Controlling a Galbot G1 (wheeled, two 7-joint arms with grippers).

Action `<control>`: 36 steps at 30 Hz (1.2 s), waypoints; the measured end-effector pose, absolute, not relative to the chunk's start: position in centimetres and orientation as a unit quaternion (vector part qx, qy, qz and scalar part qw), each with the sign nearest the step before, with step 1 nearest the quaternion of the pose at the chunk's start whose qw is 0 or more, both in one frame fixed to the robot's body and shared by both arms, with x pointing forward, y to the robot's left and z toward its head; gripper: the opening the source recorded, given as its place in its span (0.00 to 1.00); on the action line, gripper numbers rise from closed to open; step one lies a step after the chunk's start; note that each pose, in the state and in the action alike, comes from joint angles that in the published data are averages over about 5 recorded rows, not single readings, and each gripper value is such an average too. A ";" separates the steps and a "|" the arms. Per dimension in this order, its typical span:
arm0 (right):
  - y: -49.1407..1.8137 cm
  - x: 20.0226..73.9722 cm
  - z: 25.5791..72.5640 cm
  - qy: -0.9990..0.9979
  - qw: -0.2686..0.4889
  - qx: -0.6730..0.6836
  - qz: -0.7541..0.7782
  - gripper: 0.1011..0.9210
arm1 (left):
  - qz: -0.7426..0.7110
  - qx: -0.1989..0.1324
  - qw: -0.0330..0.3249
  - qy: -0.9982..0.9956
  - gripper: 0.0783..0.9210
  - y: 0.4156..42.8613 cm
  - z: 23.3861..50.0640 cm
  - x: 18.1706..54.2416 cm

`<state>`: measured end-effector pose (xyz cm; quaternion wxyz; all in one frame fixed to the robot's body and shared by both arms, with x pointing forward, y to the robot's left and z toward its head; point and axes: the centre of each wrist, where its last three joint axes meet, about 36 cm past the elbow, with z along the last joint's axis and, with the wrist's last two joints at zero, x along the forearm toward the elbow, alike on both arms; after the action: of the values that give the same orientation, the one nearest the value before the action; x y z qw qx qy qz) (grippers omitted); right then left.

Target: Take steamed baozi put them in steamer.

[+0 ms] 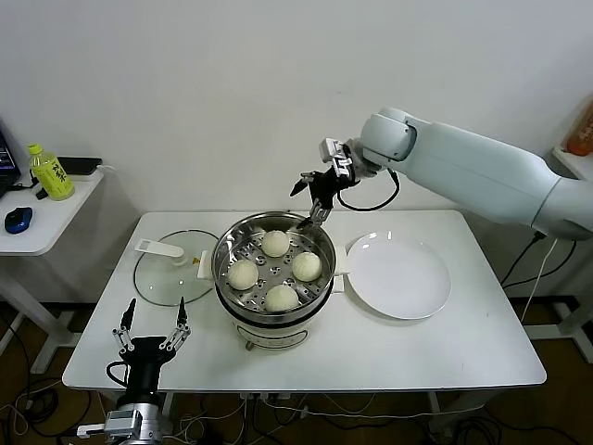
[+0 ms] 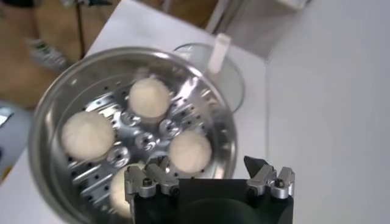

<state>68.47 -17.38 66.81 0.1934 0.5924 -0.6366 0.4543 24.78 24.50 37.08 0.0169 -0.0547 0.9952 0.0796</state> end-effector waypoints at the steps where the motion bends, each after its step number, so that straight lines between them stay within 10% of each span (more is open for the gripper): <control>1: -17.8 68.3 66.8 -0.646 0.186 0.589 0.449 0.88 | 0.079 -0.054 0.017 0.995 0.88 24.4 37.1 24.8; 36: -32.7 51.4 51.5 -0.924 -0.057 0.324 0.192 0.88 | 0.072 -0.047 0.021 0.996 0.88 22.6 36.9 24.8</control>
<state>51.43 -32.70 51.49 -0.0574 0.3244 -0.9244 0.1922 24.81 22.57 36.90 0.0209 -0.0471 0.9960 0.0724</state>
